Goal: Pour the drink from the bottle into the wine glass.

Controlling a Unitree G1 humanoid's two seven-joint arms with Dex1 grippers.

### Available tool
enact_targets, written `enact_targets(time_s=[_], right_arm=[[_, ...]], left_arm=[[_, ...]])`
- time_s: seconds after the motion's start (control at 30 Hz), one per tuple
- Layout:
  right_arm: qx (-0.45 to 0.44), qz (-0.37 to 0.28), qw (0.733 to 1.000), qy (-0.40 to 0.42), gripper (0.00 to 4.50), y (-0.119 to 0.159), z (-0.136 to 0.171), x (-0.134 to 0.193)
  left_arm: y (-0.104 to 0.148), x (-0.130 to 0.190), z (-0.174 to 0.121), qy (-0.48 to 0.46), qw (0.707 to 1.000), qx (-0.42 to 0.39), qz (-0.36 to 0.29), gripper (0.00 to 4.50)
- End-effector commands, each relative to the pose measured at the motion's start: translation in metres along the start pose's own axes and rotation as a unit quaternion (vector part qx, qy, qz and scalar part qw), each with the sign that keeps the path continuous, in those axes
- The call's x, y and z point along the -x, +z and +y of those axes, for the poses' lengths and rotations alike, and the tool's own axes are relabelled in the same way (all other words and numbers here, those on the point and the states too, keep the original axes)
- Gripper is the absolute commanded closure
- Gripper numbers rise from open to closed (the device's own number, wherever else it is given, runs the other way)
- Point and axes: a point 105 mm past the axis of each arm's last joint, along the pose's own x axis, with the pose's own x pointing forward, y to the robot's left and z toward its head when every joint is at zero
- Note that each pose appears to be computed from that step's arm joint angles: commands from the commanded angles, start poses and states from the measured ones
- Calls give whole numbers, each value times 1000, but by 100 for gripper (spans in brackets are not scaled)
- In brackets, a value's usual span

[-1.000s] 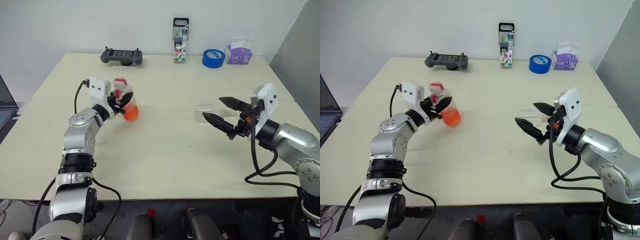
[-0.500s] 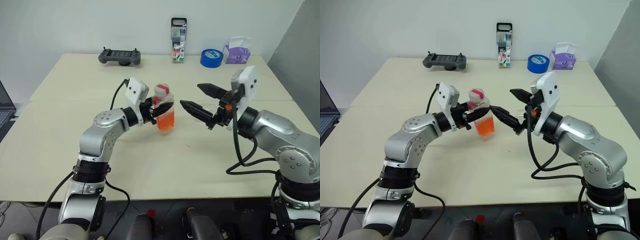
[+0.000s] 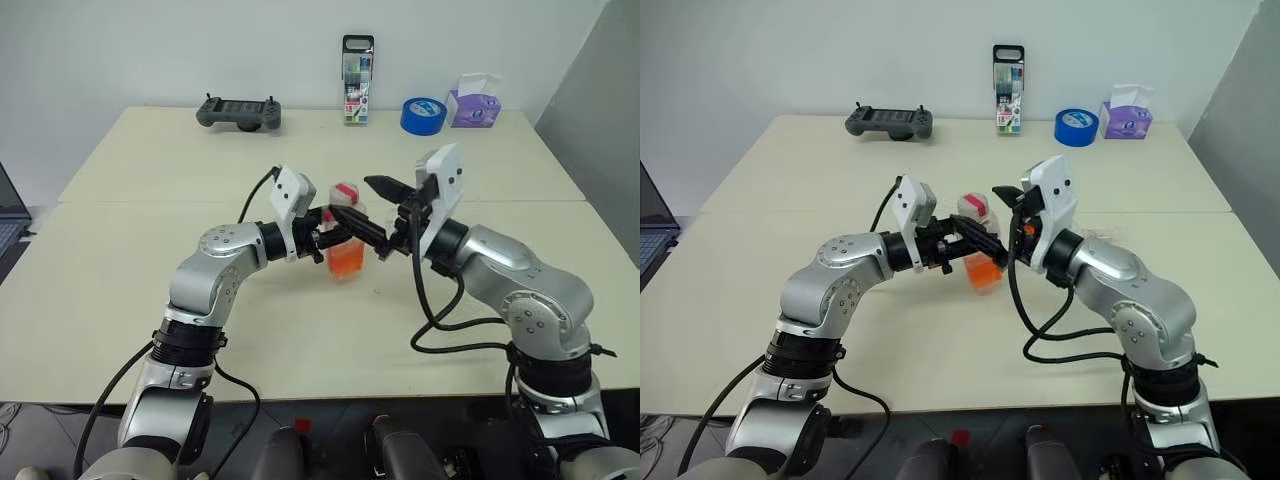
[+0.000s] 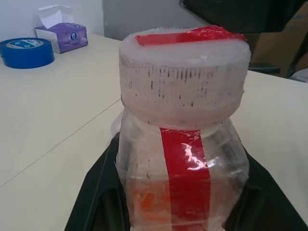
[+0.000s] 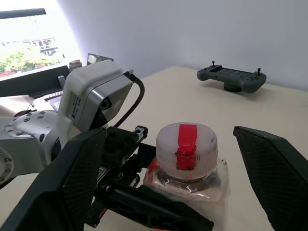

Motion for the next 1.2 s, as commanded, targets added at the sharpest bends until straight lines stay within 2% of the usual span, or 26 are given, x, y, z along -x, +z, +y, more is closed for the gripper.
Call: enact_targets(time_s=[0.03, 0.43, 0.53, 0.73, 0.97, 1.13, 1.2], right_arm=[[20, -26, 999, 13, 0, 13, 6, -4], [18, -19, 999, 23, 0, 8, 5, -9], [16, -22, 999, 24, 61, 9, 5, -9], [15, -24, 999, 26, 267, 10, 5, -10], [34, -17, 999, 30, 268, 7, 3, -8], [89, -8, 985, 148, 268, 17, 7, -2], [106, 11, 968, 227, 268, 22, 4, 1]], left_arm=[[23, -3, -9, -25, 999, -31, -35, 269], [26, -4, -13, -37, 998, -33, -37, 269], [26, -5, -13, -37, 998, -33, -37, 269], [26, -4, -12, -35, 998, -33, -37, 269], [28, -4, -17, -40, 998, -26, -42, 269], [33, 1, -39, -108, 993, -31, -41, 269], [38, 9, -55, -168, 984, -40, -40, 269]])
